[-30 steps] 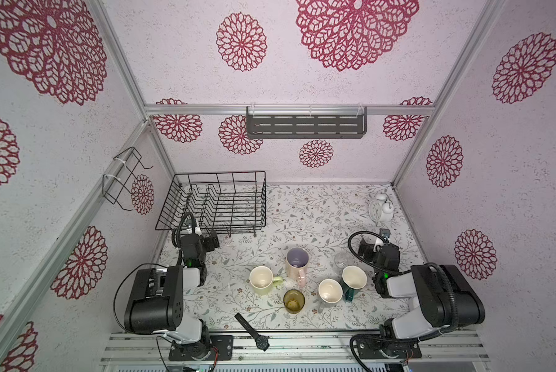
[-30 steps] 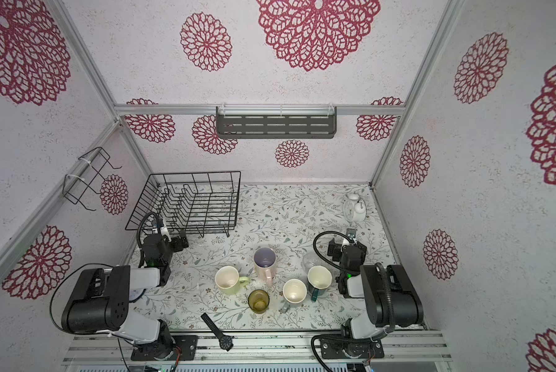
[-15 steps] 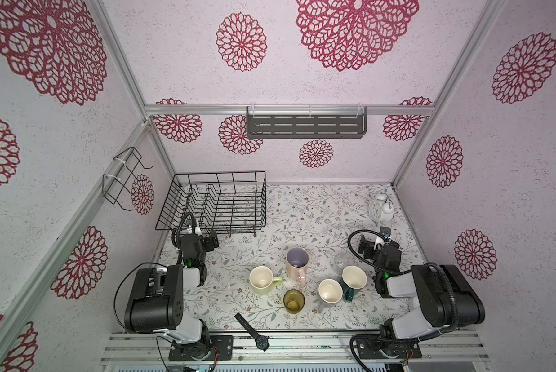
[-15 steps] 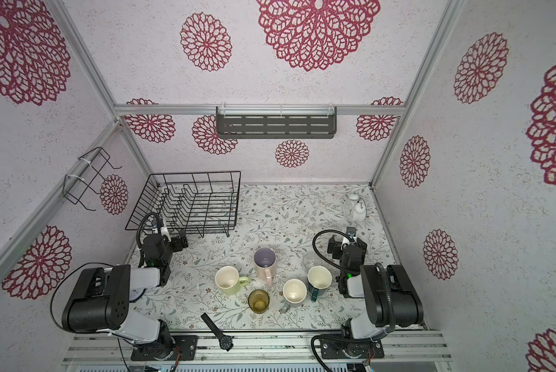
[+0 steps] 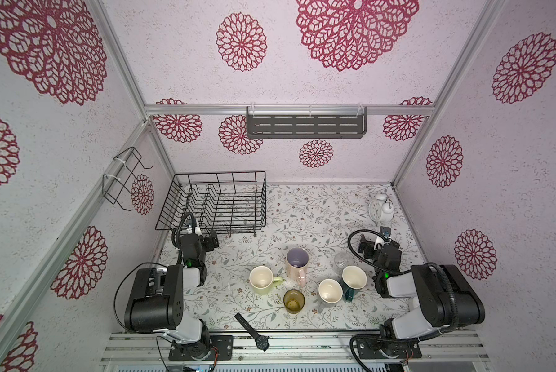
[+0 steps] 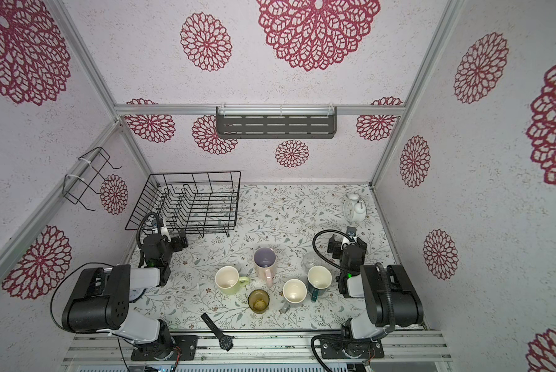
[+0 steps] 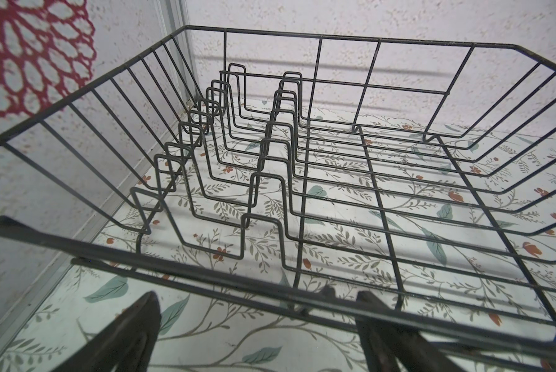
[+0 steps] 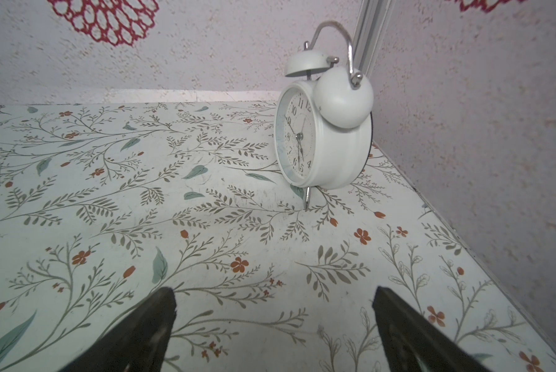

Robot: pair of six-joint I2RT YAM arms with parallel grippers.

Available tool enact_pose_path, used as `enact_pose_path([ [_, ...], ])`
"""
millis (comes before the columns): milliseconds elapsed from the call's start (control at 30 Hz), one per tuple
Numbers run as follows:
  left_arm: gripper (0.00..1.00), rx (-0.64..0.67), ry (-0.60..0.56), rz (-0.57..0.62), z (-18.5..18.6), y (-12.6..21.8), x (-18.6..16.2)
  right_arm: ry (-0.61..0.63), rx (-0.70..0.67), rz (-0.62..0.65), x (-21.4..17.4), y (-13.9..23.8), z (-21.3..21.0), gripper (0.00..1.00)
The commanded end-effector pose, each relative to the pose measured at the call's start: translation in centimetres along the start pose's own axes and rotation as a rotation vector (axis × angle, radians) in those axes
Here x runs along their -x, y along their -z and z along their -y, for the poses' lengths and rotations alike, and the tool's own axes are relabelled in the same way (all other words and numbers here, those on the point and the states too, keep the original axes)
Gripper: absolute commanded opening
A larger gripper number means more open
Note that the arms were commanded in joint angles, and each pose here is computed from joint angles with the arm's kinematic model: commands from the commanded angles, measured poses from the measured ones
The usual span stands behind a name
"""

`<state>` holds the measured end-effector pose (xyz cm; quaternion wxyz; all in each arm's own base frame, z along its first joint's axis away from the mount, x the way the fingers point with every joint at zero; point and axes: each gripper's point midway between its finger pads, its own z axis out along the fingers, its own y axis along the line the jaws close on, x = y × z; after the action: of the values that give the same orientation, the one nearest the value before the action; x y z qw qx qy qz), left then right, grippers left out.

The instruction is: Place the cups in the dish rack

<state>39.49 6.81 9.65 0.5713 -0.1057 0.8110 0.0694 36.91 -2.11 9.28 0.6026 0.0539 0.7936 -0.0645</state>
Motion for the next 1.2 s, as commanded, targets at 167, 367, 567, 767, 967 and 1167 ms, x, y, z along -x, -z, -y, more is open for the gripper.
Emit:
enact_pose_path([
  [167, 0.97, 0.009, 0.008, 0.093, -0.3, -0.1, 2.6, -0.004, 0.001, 0.072, 2.1, -0.3, 0.0, 0.99],
  [367, 0.97, -0.006, -0.116, 0.088, 3.1, 2.5, 5.2, -0.02, -0.022, 0.089, 2.9, 0.2, 0.5, 0.99],
  [567, 0.97, -0.079, -0.087, 0.055, 6.4, 6.0, 11.0, -0.065, -0.105, 0.095, 6.4, 1.5, 2.2, 0.99],
  [767, 0.97, -0.213, -0.063, 0.047, 9.4, 10.7, 16.7, -0.341, -0.123, 0.204, 11.1, 4.4, 3.4, 0.99],
  [967, 0.97, -0.329, 0.295, 0.016, 10.2, 12.9, 18.7, -0.578, 0.018, 0.214, 12.7, 5.6, 1.9, 0.99],
  [1167, 0.97, -0.352, 0.302, -0.149, 11.6, 10.9, 16.3, -0.534, 0.223, -0.026, 12.8, 2.9, -5.1, 0.99],
])
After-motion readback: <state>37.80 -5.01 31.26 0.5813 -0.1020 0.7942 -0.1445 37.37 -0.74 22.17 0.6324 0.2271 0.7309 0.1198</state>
